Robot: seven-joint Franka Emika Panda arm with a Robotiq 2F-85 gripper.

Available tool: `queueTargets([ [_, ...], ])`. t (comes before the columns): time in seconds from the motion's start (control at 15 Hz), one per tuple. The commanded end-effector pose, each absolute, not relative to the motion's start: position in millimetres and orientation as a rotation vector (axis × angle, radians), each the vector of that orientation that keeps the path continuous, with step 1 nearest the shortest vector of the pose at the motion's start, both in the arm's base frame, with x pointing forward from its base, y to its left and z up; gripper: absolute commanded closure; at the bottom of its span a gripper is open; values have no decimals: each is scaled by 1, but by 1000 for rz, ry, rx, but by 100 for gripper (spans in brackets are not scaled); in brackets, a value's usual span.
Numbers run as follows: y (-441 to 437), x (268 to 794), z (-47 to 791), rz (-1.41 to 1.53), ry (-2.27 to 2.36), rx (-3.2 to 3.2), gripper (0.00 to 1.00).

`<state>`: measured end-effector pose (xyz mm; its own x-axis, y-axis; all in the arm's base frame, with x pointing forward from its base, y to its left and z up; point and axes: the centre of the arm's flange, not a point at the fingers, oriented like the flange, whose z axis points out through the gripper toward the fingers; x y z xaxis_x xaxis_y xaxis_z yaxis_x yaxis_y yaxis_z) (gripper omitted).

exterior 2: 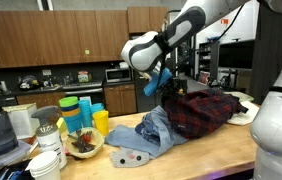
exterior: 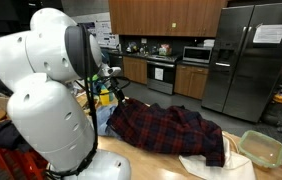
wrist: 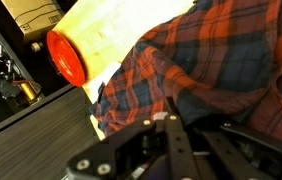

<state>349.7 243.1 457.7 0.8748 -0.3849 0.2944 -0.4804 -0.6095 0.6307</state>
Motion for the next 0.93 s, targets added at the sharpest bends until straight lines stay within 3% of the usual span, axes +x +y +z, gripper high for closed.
queueTargets([
  [0.0, 229, 354, 478, 169, -577, 2329, 100],
  [0.87, 239, 417, 587, 490, -93, 1975, 100],
])
